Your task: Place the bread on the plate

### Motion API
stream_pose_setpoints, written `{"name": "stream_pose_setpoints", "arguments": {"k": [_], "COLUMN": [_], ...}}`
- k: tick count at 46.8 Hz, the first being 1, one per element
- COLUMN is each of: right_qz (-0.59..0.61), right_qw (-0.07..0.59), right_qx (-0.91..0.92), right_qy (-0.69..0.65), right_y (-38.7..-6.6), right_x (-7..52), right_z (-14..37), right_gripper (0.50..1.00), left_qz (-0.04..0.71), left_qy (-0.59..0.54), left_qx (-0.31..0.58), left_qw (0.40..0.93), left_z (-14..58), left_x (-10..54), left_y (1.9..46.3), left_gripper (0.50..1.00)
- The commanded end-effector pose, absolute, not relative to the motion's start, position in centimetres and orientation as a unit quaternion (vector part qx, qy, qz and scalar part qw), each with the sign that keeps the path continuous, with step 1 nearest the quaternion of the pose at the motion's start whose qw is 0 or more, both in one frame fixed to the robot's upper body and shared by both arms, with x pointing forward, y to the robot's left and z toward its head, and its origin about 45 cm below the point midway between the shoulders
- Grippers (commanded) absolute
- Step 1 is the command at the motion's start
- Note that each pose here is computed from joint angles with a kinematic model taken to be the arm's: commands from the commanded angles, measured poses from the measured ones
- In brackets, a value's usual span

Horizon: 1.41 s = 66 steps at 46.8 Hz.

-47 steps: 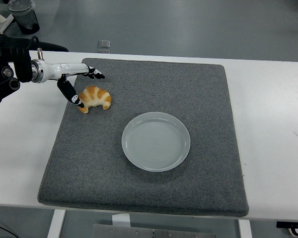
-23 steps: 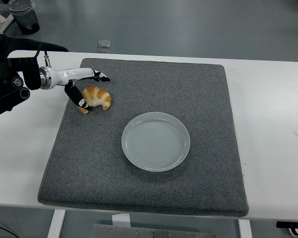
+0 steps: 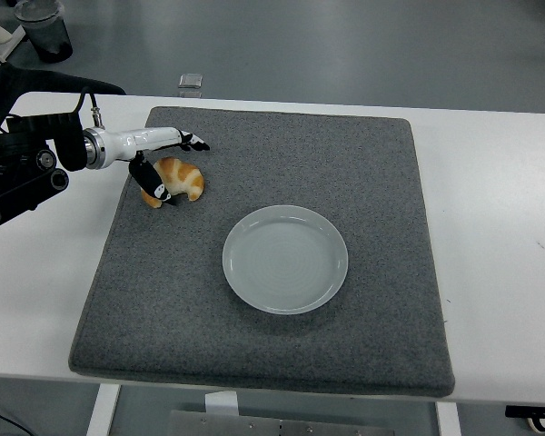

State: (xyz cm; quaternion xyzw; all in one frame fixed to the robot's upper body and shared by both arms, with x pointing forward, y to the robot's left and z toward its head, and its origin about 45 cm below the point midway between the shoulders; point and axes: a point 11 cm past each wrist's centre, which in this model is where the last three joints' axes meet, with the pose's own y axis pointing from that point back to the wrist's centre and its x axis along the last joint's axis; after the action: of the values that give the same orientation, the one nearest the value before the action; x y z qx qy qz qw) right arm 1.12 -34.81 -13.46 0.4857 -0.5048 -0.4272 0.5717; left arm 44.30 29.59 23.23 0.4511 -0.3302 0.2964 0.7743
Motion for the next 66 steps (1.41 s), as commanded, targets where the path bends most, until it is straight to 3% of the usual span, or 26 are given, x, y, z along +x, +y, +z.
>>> {"name": "stream_pose_setpoints", "arguments": {"k": [1,17,32,43,59,64,66], "right_qz": [-0.427,-0.427,-0.427,-0.427,-0.427,-0.427,-0.427], "right_qw": [0.572,0.572,0.572,0.572,0.572,0.572,0.572], "right_qx": [0.486,0.486,0.486,0.486,0.486,0.486,0.486], "right_qy": [-0.505,-0.505,-0.505,-0.505,-0.505,-0.505,-0.505], "right_y": [-34.81,-34.81,-34.81,-34.81,-34.81,-34.81,-34.81], "right_x": [1.13,1.13,1.13,1.13,1.13,1.13,1.13], "right_z": [-13.46,-13.46,-13.46,-13.46,-13.46,-13.46,-13.46], "right_gripper": [0.93,0.93,0.932,0.93,0.932,0.932,0.93], "left_qz": [0.295,0.294,0.29,0.276,0.27,0.269,0.27], "left_qy": [-0.341,-0.352,-0.357,-0.372,-0.381,-0.383,-0.384], "left_qx": [0.455,0.459,0.462,0.472,0.477,0.476,0.476], "left_qw": [0.768,0.761,0.758,0.75,0.745,0.745,0.744], "left_z": [23.24,22.91,22.79,22.58,22.42,22.45,22.46], "left_x": [44.35,44.26,44.21,44.1,44.04,44.05,44.06], "left_y": [29.66,29.71,29.74,29.8,29.79,29.76,29.77], "left_gripper": [0.986,0.977,0.898,0.784,0.709,0.613,0.538]}}
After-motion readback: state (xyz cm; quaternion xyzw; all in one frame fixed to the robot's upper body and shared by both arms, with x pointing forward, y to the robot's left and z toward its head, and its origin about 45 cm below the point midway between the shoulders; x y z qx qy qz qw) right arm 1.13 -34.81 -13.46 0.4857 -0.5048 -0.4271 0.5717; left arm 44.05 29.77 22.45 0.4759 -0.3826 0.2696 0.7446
